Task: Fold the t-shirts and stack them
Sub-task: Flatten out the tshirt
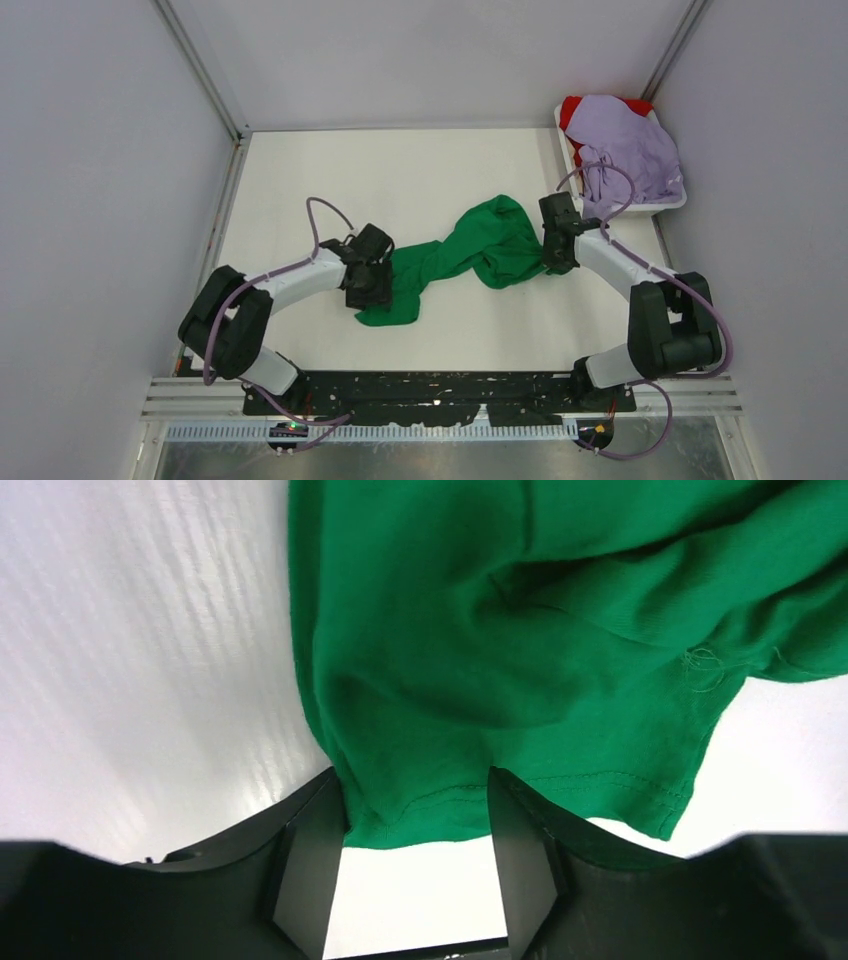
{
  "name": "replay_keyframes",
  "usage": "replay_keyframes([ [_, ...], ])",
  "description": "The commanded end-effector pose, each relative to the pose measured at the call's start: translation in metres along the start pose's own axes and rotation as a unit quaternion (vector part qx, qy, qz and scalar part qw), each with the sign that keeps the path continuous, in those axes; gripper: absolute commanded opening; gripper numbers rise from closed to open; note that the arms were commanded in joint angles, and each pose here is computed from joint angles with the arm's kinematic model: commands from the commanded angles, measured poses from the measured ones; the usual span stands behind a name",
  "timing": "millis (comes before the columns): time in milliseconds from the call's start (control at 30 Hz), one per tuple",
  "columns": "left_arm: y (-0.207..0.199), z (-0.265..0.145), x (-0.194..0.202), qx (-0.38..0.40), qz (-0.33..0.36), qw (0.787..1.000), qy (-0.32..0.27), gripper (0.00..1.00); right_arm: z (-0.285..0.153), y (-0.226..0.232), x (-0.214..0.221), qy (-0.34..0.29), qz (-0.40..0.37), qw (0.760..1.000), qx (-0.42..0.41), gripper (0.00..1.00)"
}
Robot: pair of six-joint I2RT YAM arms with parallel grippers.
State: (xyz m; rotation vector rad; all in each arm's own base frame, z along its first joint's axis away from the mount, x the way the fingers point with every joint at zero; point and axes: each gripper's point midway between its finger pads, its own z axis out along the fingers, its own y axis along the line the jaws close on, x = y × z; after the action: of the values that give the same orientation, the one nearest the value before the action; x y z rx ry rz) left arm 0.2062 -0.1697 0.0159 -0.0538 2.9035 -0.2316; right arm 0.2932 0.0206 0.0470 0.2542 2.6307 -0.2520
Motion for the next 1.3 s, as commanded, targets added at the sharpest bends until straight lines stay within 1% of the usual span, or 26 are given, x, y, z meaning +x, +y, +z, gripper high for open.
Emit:
replay_keyframes([
  [0,0.013,0.025,0.034,-0.065,0.011,0.997,0.041,0.52,-0.009,0.0,-0.009,-0.034,0.01,0.999,-0.01,0.05],
  [33,0.011,0.027,0.036,-0.068,0.014,0.997,0.043,0.46,-0.011,0.0,-0.008,-0.036,0.011,0.999,-0.011,0.05],
  [67,0.008,0.029,0.037,-0.069,0.019,0.996,0.045,0.38,-0.012,0.001,-0.007,-0.037,0.008,0.999,-0.012,0.05],
  [100,0.006,0.03,0.037,-0.07,0.022,0.996,0.046,0.27,-0.013,0.0,-0.006,-0.039,0.005,0.999,-0.011,0.05],
  [133,0.002,0.03,0.035,-0.066,0.024,0.997,0.046,0.13,-0.014,0.001,-0.004,-0.038,0.001,0.999,-0.011,0.05],
  [167,-0.003,0.028,0.032,-0.056,0.026,0.997,0.042,0.01,-0.017,0.001,-0.004,-0.042,-0.004,0.999,-0.014,0.05],
  [233,-0.018,0.02,0.02,-0.023,0.039,0.999,0.025,0.0,-0.023,-0.001,-0.003,-0.048,-0.009,0.999,-0.012,0.05],
  [300,-0.045,0.001,0.007,0.047,0.051,0.998,-0.001,0.0,-0.032,-0.005,-0.003,-0.057,-0.009,0.998,-0.011,0.05],
  [367,-0.072,-0.027,-0.01,0.122,0.067,0.989,-0.05,0.0,-0.045,-0.008,-0.009,-0.077,-0.003,0.997,-0.015,0.05],
  [433,-0.09,-0.061,-0.029,0.173,0.079,0.976,-0.106,0.0,-0.06,-0.009,-0.019,-0.101,0.007,0.994,-0.028,0.05],
  [533,-0.102,-0.118,-0.057,0.223,0.089,0.952,-0.188,0.0,-0.095,-0.007,-0.043,-0.161,0.02,0.985,-0.063,0.05],
  [567,-0.106,-0.142,-0.066,0.246,0.089,0.94,-0.22,0.0,-0.103,-0.007,-0.048,-0.173,0.023,0.982,-0.07,0.05],
  [700,-0.113,-0.225,-0.099,0.316,0.087,0.886,-0.329,0.0,-0.154,-0.011,-0.081,-0.255,0.045,0.96,-0.104,0.05],
  [767,-0.109,-0.267,-0.114,0.331,0.085,0.859,-0.382,0.0,-0.181,-0.022,-0.099,-0.297,0.06,0.948,-0.097,0.05],
  [800,-0.106,-0.286,-0.12,0.333,0.083,0.847,-0.405,0.0,-0.202,-0.028,-0.11,-0.325,0.069,0.938,-0.098,0.05],
  [833,-0.101,-0.305,-0.127,0.333,0.075,0.836,-0.43,0.0,-0.212,-0.034,-0.115,-0.338,0.076,0.934,-0.092,0.05],
  [900,-0.096,-0.34,-0.135,0.335,0.061,0.811,-0.475,0.0,-0.255,-0.044,-0.134,-0.389,0.087,0.911,-0.104,0.05],
  [933,-0.094,-0.358,-0.136,0.34,0.058,0.798,-0.494,0.0,-0.266,-0.046,-0.138,-0.402,0.082,0.906,-0.105,0.05],
  [967,-0.091,-0.374,-0.137,0.34,0.055,0.786,-0.514,0.0,-0.287,-0.051,-0.145,-0.426,0.086,0.893,-0.113,0.05],
  [1000,-0.086,-0.39,-0.139,0.337,0.048,0.777,-0.53,0.0,-0.298,-0.054,-0.149,-0.44,0.081,0.887,-0.113,0.05],
  [1033,-0.081,-0.405,-0.139,0.332,0.045,0.769,-0.545,0.0,-0.321,-0.059,-0.153,-0.463,0.083,0.874,-0.122,0.05],
  [1067,-0.077,-0.423,-0.137,0.328,0.05,0.759,-0.561,0.0,-0.332,-0.063,-0.156,-0.475,0.076,0.868,-0.121,0.05],
  [1100,-0.068,-0.441,-0.137,0.316,0.042,0.749,-0.581,0.0,-0.353,-0.068,-0.158,-0.497,0.074,0.855,-0.127,0.05],
  [1200,-0.044,-0.489,-0.131,0.286,0.035,0.719,-0.632,0.0,-0.394,-0.078,-0.157,-0.539,0.064,0.828,-0.141,0.05],
  [1233,-0.036,-0.507,-0.126,0.279,0.035,0.706,-0.649,0.0,-0.414,-0.083,-0.155,-0.559,0.054,0.814,-0.149,0.05],
  [1267,-0.028,-0.523,-0.12,0.274,0.035,0.695,-0.664,0.0,-0.424,-0.085,-0.153,-0.57,0.05,0.806,-0.153,0.05],
])
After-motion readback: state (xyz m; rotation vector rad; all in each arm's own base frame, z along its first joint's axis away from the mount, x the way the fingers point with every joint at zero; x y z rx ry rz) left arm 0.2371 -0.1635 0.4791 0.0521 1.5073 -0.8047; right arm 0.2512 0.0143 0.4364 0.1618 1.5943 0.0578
